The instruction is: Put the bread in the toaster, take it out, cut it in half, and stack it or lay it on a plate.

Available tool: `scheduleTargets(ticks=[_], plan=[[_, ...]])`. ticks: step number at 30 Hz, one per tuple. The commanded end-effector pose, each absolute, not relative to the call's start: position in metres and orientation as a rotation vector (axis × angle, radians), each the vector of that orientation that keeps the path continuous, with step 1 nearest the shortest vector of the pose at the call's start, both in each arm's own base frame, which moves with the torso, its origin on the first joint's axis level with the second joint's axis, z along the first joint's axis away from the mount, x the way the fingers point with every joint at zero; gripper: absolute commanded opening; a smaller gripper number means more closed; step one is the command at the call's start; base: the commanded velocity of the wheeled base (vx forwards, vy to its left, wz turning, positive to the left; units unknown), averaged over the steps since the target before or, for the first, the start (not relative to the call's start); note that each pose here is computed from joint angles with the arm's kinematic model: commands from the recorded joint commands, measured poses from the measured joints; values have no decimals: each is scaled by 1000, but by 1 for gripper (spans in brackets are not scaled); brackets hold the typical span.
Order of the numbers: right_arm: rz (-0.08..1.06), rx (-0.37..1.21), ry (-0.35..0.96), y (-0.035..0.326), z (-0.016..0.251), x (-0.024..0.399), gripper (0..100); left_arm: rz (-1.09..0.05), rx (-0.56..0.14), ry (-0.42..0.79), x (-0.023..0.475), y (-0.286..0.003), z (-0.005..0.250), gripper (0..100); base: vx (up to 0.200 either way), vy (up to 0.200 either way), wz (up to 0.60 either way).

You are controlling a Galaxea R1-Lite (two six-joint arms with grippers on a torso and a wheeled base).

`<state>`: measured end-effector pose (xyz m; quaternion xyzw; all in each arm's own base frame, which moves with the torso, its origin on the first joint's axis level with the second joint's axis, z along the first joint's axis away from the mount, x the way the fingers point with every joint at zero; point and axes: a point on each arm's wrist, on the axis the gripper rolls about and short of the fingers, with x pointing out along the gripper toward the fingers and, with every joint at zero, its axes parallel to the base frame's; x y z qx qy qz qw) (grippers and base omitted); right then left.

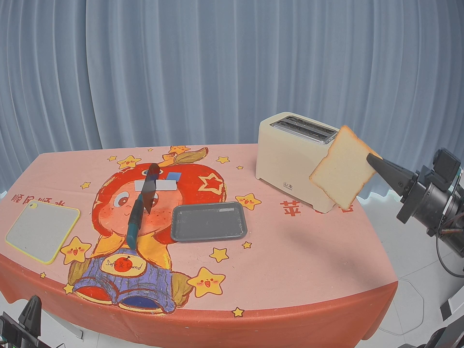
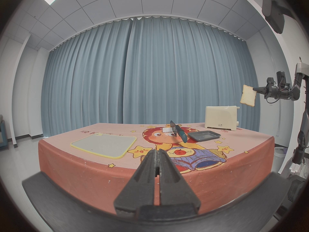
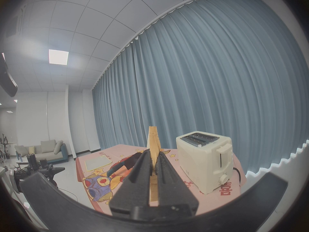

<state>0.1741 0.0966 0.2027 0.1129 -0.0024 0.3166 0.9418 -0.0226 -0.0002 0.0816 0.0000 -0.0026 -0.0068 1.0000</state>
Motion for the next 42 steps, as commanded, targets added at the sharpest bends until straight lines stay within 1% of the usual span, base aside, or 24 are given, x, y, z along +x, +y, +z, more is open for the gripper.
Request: scheduleTargets(ticks=[1, 11, 20, 26, 36, 42], plan=[[647, 223, 21, 96, 195, 170, 0, -14, 0, 12, -21, 0, 77, 0, 0, 0, 0], [688, 225, 18, 101, 196, 163, 0, -12, 0, 12, -21, 0, 77, 0, 0, 0, 0], [699, 224, 27, 103, 195, 163, 0, -12, 0, 11, -21, 0, 77, 0, 0, 0, 0], [706, 232, -7, 103, 202, 160, 0, -14, -2, 12, -21, 0, 77, 0, 0, 0, 0], [753, 232, 3, 108, 201, 153, 0, -14, -2, 12, -21, 0, 77, 0, 0, 0, 0], [781, 227, 43, 113, 192, 150, 0, -14, -2, 12, -21, 0, 77, 0, 0, 0, 0]])
